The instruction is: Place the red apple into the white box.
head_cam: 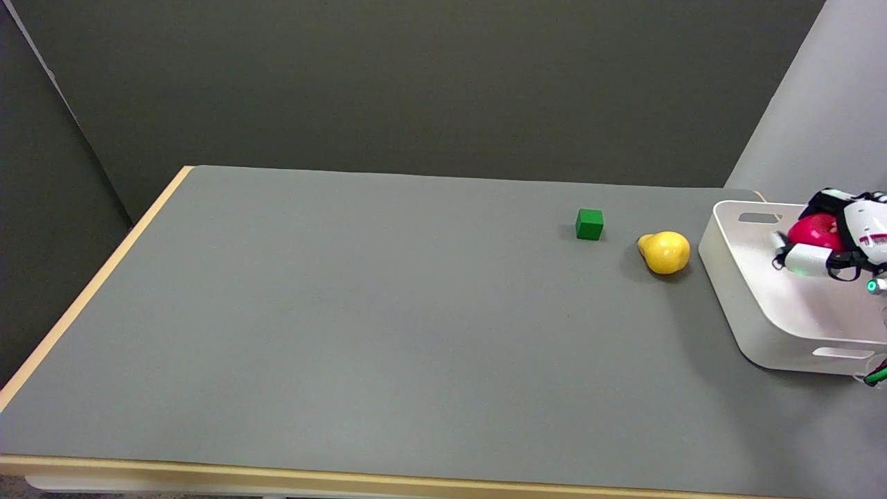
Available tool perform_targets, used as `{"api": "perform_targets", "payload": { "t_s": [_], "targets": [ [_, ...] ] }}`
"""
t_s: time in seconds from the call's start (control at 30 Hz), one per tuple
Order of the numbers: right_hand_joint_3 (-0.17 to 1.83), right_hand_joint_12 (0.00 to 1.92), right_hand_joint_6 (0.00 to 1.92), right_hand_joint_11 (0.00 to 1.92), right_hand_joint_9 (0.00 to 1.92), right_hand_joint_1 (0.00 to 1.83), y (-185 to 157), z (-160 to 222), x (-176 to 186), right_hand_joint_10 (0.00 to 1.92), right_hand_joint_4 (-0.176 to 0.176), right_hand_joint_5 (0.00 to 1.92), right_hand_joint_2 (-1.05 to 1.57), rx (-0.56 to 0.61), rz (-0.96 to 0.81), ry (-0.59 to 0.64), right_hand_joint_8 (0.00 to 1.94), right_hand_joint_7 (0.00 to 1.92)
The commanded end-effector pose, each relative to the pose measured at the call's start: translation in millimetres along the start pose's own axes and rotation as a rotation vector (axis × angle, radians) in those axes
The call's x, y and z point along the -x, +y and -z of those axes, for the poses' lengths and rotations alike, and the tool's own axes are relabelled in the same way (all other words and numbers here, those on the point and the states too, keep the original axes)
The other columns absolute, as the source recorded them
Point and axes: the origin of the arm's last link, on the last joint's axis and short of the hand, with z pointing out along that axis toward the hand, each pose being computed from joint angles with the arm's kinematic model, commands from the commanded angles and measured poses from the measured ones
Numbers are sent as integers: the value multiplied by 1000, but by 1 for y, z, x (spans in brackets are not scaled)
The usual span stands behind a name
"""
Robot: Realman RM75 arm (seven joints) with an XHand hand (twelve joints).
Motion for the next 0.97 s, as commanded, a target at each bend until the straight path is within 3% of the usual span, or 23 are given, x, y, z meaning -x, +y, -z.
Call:
{"api": "perform_targets", "payload": {
  "t_s": [0.03, 0.1, 0.23, 0.3, 0.43, 0.57, 0.7, 0.87, 0.93, 0.97],
  "targets": [
    [986, 969, 473, 23, 8, 482, 14, 14, 20, 267, 49, 120, 610, 90, -94, -44, 126, 40],
    [941, 969, 404, -1, -1, 349, 14, 15, 21, 198, 52, 95, 609, 93, -98, -50, 82, 9],
    [925, 790, 317, -1, -1, 356, 14, 15, 21, 9, 43, 49, 622, 92, -118, -50, -1, -1],
    [780, 678, 282, -1, -1, 373, 11, 15, 19, 0, 48, 43, 647, 83, -124, -37, -1, -1],
    [762, 603, 278, -1, -1, 376, -5, 10, 3, -1, 50, 37, 642, 14, -169, 51, -1, -1],
    [765, 594, 276, -1, -1, 364, -43, 4, -28, -1, 52, 53, 643, -128, -193, 172, -1, -1],
    [920, 599, 348, -1, -1, 329, -90, 4, -63, -1, 57, 64, 589, -292, -155, 270, 7, -1],
    [951, 705, 414, -1, 2, 350, -152, 21, -84, 71, 37, 76, 590, -497, -146, 322, 100, 10],
    [989, 708, 449, -1, 32, 495, -178, 32, -86, 72, 53, 81, 591, -584, -157, 326, 67, 95],
    [962, 764, 434, -1, 16, 410, -196, 40, -86, 146, 50, 97, 592, -644, -170, 322, 125, 70]
  ]
}}
